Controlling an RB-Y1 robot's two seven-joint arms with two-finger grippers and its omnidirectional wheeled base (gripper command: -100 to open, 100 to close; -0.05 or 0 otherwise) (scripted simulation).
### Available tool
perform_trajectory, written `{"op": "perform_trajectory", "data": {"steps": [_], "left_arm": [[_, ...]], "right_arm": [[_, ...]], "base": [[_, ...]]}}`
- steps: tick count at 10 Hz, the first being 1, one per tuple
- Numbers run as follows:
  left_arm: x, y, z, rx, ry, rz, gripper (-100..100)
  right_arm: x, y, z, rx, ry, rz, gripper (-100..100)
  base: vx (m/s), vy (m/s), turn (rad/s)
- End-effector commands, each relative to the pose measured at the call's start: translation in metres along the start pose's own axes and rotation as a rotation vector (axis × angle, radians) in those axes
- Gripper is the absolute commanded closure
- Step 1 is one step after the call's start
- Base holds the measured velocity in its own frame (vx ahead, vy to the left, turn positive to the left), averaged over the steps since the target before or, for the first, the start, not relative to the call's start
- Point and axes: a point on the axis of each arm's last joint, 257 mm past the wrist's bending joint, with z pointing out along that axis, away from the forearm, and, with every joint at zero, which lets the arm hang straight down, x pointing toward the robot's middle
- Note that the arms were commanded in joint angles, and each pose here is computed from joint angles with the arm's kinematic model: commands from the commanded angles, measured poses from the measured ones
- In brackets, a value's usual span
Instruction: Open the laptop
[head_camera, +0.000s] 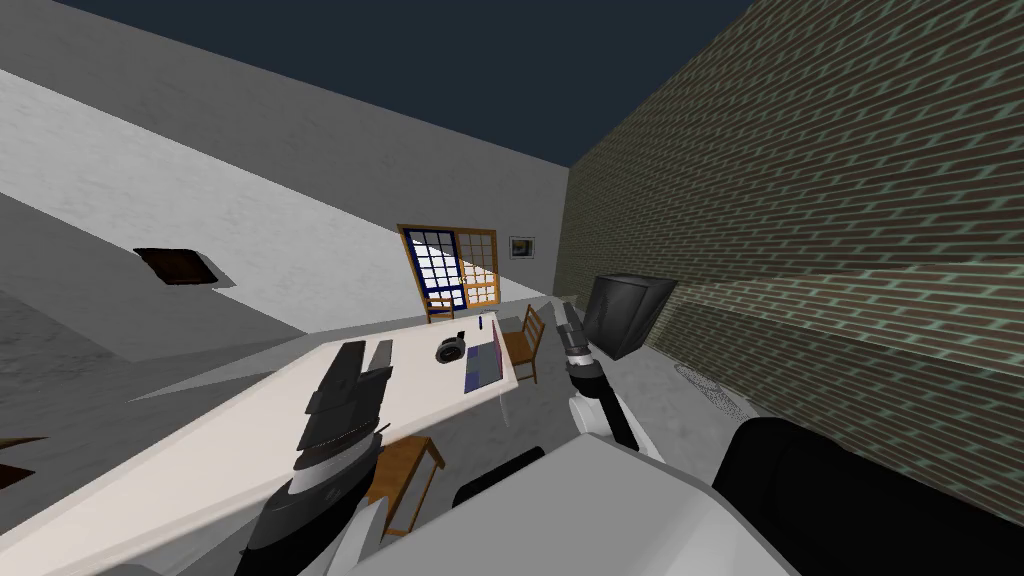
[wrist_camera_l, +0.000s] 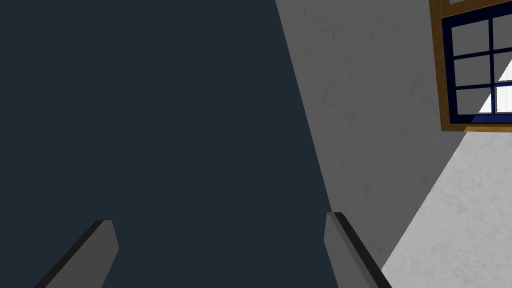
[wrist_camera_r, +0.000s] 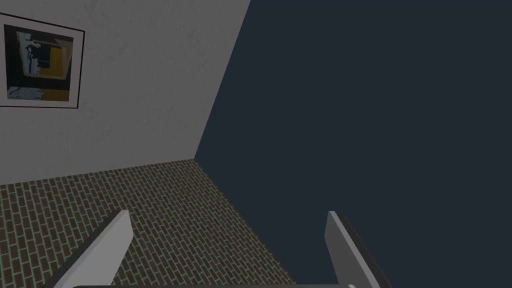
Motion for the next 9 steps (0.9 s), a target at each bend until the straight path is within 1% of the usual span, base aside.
{"op": "perform_trajectory", "data": {"steps": [1,9], "left_arm": [[0.0,0.0,0.0,0.0,0.0,0.0,0],[0.0,-0.0001,0.0001,0.0,0.0,0.0,0]], "right_arm": [[0.0,0.0,0.0,0.0,0.0,0.0,0],[0.0,0.0002,0.0001,0.0,0.0,0.0,0]], "base": [[0.0,0.0,0.0],[0.0,0.0,0.0]]}}
